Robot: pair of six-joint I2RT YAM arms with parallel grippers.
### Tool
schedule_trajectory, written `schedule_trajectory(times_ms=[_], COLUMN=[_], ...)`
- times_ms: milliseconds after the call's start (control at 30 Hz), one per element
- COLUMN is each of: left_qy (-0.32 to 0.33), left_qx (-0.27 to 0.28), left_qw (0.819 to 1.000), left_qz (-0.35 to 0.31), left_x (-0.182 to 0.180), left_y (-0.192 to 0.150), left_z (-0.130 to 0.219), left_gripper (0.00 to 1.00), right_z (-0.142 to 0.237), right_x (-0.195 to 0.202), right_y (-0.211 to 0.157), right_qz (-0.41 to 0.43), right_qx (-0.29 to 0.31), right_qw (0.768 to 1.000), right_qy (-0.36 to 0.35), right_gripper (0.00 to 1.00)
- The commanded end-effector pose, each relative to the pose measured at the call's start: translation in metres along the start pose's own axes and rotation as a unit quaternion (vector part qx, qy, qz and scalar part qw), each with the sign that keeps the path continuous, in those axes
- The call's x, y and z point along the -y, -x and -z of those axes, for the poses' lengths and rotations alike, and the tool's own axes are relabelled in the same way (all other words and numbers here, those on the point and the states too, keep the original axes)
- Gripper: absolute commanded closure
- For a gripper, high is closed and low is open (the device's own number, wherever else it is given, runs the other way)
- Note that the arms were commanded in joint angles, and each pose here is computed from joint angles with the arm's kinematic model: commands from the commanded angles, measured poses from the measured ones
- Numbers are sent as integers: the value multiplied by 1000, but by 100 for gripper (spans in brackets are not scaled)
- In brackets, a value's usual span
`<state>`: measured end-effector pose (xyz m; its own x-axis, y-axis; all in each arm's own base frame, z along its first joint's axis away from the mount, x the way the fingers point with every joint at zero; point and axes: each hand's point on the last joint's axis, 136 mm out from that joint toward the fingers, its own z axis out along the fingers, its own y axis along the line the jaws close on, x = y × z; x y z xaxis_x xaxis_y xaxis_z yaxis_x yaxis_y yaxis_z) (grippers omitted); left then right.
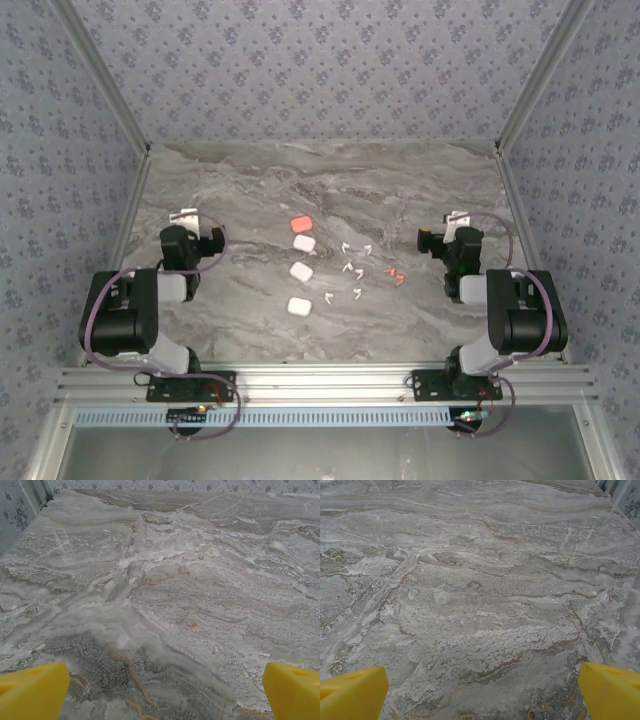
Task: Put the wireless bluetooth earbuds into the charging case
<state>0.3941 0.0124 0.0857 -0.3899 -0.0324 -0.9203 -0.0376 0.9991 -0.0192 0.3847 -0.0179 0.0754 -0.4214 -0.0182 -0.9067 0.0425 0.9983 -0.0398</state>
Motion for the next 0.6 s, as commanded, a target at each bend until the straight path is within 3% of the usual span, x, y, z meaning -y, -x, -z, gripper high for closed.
schedule_trajectory(times_ms=[0,567], left_qy=[2,3], left_qx=[4,7], left_qw=[1000,1000], left_qz=[3,5], left_x=[0,-1], left_y=[4,5], left_z=[-2,-1], left_gripper=[1,1], right_z=[-2,-1], right_x=[3,3], right_y=[9,10], right_qz=[-9,-14], right_qx=[13,14], right_qw=[1000,1000], right_qy=[-8,-1], right_gripper=[0,0])
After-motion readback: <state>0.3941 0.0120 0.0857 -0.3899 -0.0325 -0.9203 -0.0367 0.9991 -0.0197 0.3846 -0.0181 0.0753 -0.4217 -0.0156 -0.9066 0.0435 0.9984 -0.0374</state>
